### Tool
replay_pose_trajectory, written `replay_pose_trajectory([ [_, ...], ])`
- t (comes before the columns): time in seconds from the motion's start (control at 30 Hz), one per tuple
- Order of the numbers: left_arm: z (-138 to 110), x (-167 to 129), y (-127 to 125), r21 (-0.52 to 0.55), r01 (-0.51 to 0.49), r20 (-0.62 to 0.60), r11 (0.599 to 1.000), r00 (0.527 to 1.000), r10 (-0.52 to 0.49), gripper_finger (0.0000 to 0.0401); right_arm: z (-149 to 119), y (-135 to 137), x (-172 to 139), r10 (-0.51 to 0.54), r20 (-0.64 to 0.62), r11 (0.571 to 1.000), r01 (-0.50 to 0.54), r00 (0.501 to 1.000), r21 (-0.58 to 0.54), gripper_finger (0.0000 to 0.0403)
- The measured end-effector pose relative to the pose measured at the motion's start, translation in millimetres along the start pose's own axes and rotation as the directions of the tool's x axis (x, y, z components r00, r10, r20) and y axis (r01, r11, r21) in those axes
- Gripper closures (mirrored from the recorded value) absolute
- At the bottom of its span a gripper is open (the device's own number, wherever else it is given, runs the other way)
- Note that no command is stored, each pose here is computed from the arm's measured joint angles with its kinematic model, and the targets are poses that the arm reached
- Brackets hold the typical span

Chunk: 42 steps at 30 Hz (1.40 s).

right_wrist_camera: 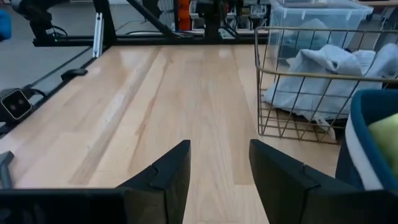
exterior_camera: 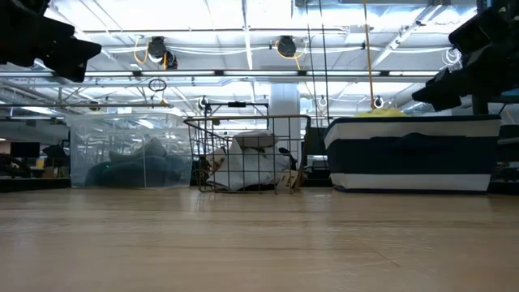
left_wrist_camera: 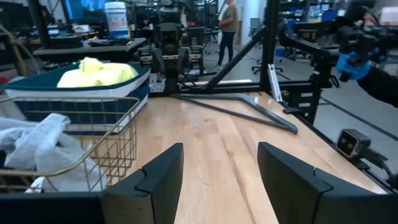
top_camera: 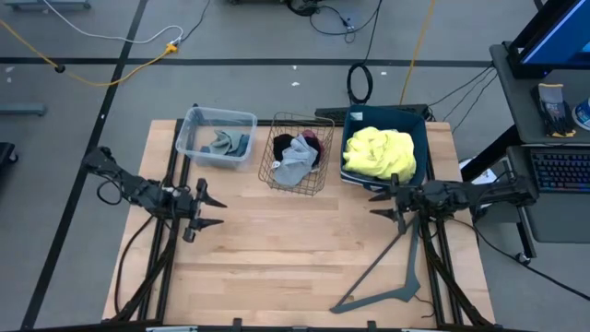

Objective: Pick & Place Cloths
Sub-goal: Return to Home Position

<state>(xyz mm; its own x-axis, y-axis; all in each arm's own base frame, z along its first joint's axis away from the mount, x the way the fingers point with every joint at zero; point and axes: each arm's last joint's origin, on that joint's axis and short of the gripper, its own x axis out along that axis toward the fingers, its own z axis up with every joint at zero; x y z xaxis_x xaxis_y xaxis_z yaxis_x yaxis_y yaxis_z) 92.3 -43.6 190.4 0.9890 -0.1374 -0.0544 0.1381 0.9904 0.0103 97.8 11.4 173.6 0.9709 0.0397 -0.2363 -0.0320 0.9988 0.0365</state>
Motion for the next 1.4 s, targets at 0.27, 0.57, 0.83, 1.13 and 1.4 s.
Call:
replay_pose_trajectory([
  [0.27, -1, 2, 8, 0.017, -0.056, -0.009, 0.998, 0.998, 0.056, 0.0192, -9, -1, 4, -0.022, -0.01, 1.0, 0.021, 1.0, -0.006, 0.0248],
  [0.57, 0, 5, 18, 0.015, -0.065, -0.003, 0.998, 0.998, 0.065, 0.0192, -8, -2, 4, -0.065, 0.009, 0.996, 0.066, 0.998, -0.054, 0.0248],
  [0.83, 5, 6, 24, 0.002, -0.001, 0.05, 1.0, 0.999, 0.001, 0.0192, -6, -1, 4, -0.05, 0.035, 0.996, 0.052, 0.998, -0.073, 0.0248],
  [1.13, 5, 6, 26, 0.005, -0.017, 0.048, 1.0, 0.999, 0.017, 0.0192, -7, 2, 4, 0.058, 0.019, 0.991, -0.055, 0.998, -0.121, 0.0248],
  [1.4, 5, 6, 27, -0.077, -0.046, 0.047, 0.996, 0.998, 0.05, 0.0192, -7, 2, 4, 0.08, 0.019, 0.985, -0.076, 0.997, -0.153, 0.0248],
])
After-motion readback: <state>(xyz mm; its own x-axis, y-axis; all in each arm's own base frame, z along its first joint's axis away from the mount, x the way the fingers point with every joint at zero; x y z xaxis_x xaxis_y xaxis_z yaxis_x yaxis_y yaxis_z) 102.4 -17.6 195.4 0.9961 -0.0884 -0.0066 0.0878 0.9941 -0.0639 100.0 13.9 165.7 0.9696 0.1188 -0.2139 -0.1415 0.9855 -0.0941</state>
